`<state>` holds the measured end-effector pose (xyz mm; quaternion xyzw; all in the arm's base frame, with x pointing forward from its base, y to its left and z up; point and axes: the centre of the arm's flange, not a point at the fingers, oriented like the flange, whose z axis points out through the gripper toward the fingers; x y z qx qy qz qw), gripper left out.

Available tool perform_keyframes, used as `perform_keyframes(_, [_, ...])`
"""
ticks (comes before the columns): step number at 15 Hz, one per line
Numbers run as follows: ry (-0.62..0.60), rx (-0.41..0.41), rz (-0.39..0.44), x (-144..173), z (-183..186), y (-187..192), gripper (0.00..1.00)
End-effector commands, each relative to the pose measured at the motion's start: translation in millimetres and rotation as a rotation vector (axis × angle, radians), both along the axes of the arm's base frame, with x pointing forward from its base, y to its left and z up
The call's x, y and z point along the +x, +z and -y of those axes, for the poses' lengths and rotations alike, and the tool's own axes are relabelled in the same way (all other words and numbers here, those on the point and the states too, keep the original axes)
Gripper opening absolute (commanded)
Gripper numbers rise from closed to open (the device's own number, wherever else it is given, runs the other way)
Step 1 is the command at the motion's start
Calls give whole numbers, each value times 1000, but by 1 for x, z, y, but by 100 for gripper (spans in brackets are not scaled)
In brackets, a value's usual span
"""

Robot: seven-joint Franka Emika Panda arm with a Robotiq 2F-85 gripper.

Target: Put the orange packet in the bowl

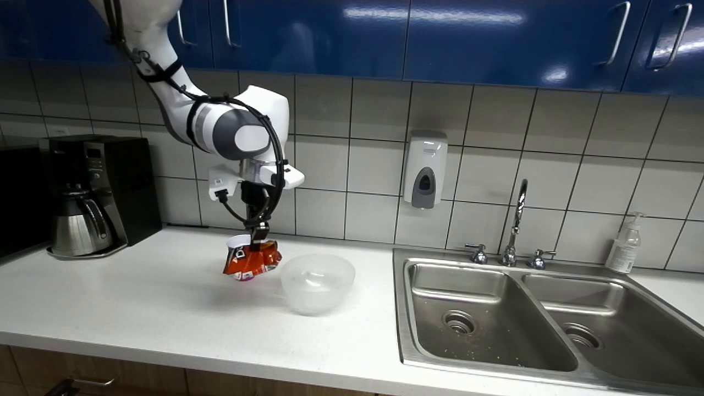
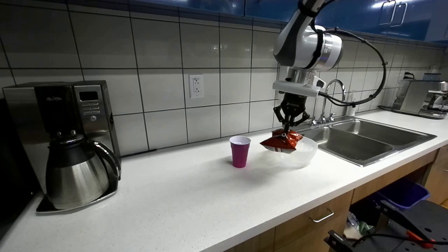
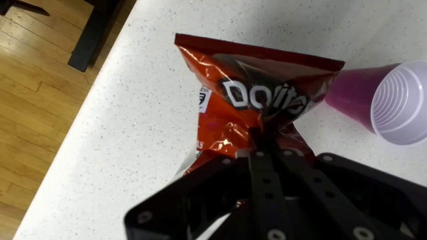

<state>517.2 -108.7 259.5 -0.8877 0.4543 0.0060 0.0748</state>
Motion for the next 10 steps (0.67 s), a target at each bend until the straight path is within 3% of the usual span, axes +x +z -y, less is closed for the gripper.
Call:
perform_keyframes(1, [-46, -2, -9, 0, 32, 7, 0])
perform_keyframes(10, [-173, -33, -13, 32, 118, -8, 0])
